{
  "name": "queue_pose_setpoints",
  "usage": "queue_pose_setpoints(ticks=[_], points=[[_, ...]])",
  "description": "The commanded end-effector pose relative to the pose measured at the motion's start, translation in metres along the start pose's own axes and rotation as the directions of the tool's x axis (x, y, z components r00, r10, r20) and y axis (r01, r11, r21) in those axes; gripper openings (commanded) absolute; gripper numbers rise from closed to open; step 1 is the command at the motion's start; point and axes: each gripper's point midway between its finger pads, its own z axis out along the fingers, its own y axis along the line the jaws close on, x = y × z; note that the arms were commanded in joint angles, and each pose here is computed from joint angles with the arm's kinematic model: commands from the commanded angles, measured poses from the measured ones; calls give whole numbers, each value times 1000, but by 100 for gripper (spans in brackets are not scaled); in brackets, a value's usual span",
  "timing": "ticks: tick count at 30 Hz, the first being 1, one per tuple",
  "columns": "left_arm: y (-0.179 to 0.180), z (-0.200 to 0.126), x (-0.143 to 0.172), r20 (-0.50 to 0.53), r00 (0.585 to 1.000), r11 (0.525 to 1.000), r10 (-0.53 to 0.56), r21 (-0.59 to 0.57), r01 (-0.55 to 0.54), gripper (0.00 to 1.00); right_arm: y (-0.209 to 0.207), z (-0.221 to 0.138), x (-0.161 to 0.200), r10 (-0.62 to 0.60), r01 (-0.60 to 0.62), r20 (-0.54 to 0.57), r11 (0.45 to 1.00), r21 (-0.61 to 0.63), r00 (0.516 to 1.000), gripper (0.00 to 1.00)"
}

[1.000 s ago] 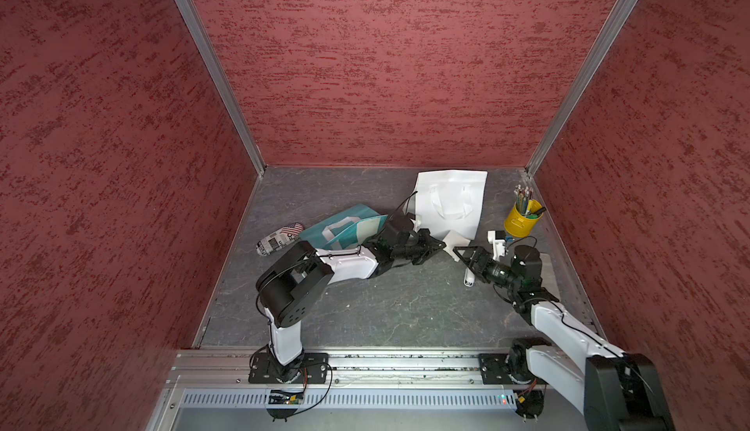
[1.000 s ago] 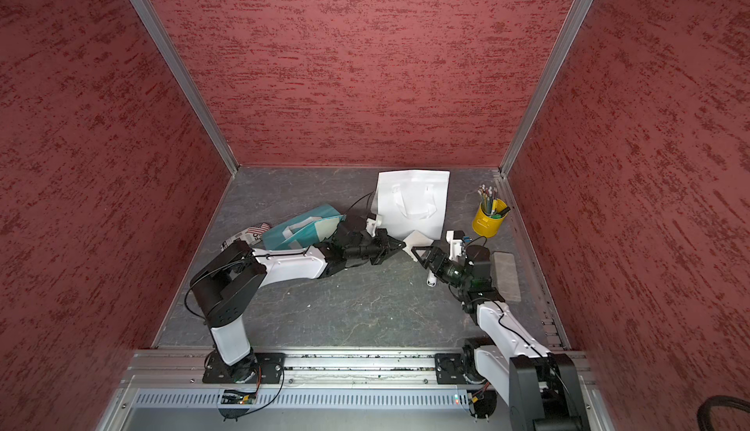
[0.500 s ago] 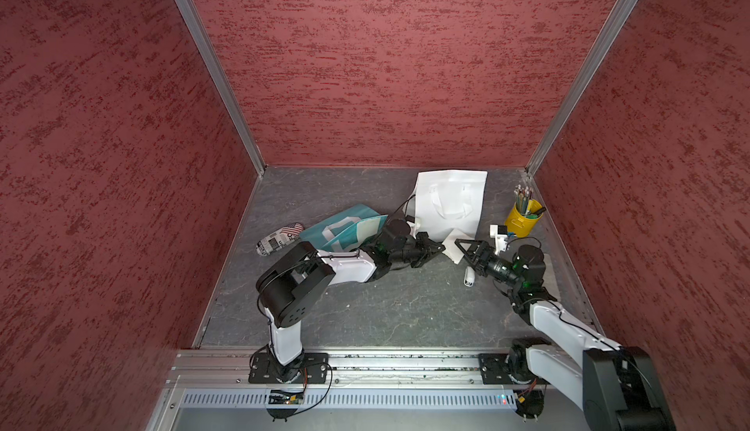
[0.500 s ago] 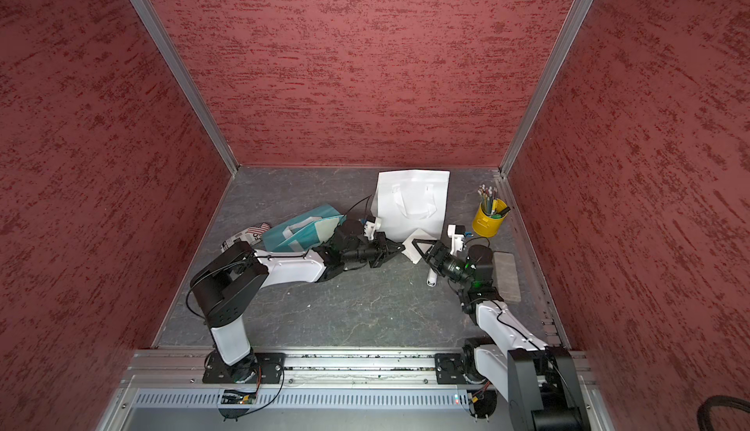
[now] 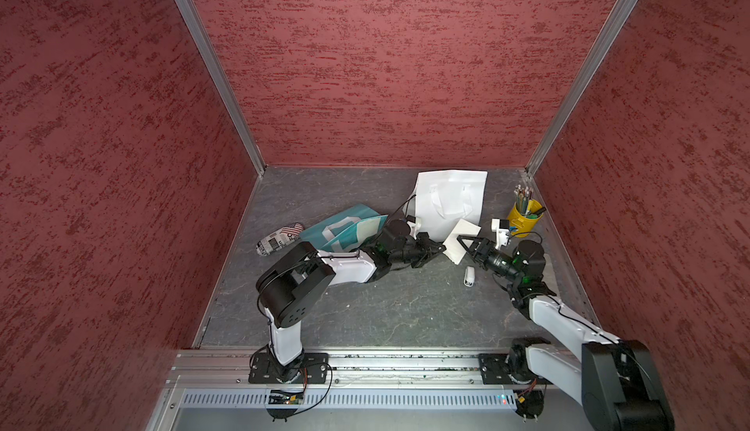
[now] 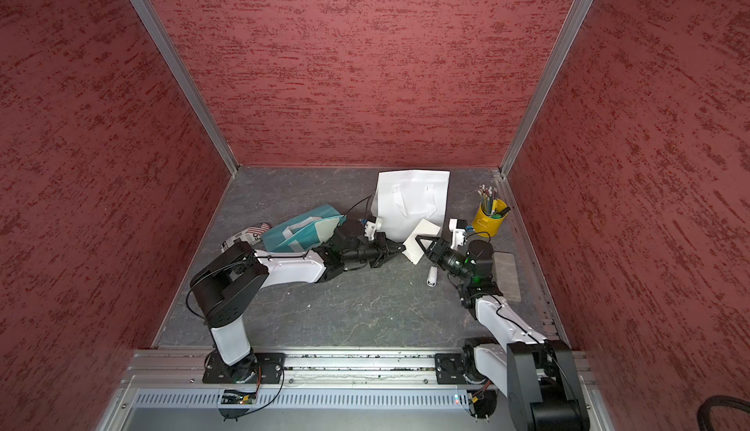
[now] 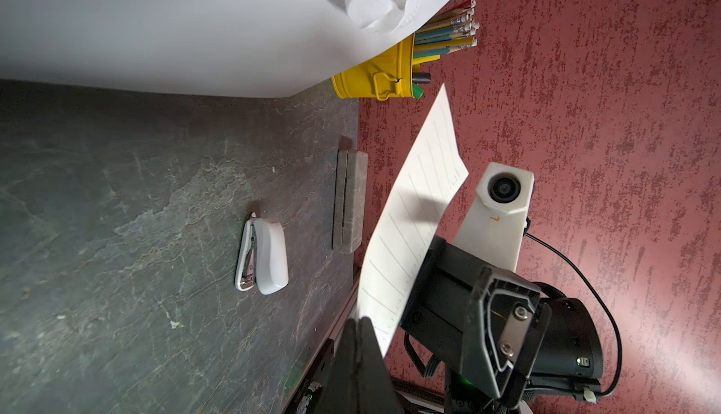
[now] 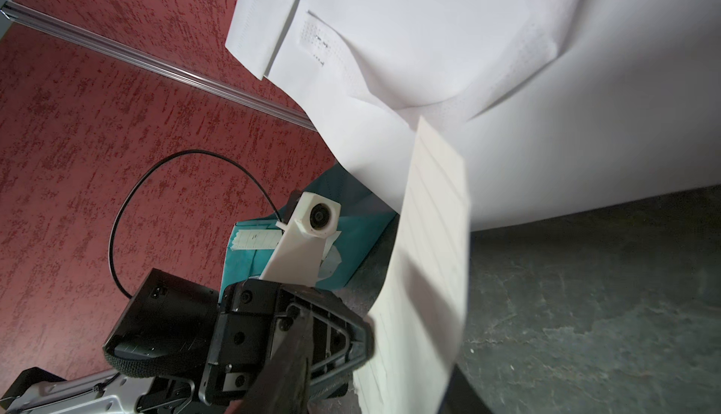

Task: Staple the receipts to the bags
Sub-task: Pick up the receipt from the center of the board, then hold the receipt from the takeout bag.

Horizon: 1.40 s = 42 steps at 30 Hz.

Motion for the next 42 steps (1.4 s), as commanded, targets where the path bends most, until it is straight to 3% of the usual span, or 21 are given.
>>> queue_pose_setpoints(ticks=[1, 10, 13, 15, 17, 20, 23, 27, 29, 33, 36, 39, 42], points=[[-1, -1, 3, -14, 1000, 1000, 23, 16, -23, 0, 6, 2, -21, -61, 60, 59, 998, 20, 996, 35], [-4, 1, 3, -22, 999, 999, 33, 29, -32, 0, 7, 5, -25, -140, 138, 47, 990, 42, 989, 0], [-4, 2, 2, -28, 999, 999, 47, 26, -46, 3, 7, 5, -24, -180, 179, 33, 983, 47, 983, 0], [-7, 1, 2, -36, 997, 997, 67, 28, -66, 20, 9, 5, -25, -226, 224, 25, 973, 58, 974, 0], [-15, -2, 0, -35, 994, 995, 99, 28, -98, 49, 11, 5, -27, -290, 288, 14, 955, 69, 957, 0], [-39, -12, -2, -31, 979, 979, 202, 30, -201, 71, 15, 5, -34, -397, 395, 1, 913, 102, 918, 0], [-73, -26, -3, -30, 938, 939, 344, 15, -344, 98, 18, 5, -43, -485, 481, -3, 867, 133, 875, 0], [-128, -55, -7, 15, 821, 821, 570, -2, -570, 100, 32, 7, -50, -589, 585, 11, 805, 99, 808, 0], [-155, -70, -13, 51, 731, 733, 681, -35, -680, 100, 38, 9, -54, -633, 629, 23, 773, 85, 774, 0], [-189, -101, -49, 123, 509, 524, 852, -210, -826, 100, 57, 16, -56, -715, 716, 49, 698, -6, 697, 0], [-205, -117, -80, 154, 394, 421, 906, -240, -875, 100, 70, 22, -58, -757, 762, 84, 643, -77, 648, 0], [-209, -119, -105, 135, 322, 344, 937, -202, -917, 98, 83, 30, -63, -783, 789, 108, 599, -136, 613, 0], [-198, -112, -131, 73, 283, 292, 956, -209, -933, 95, 90, 39, -67, -795, 798, 108, 573, -188, 597, 0]])
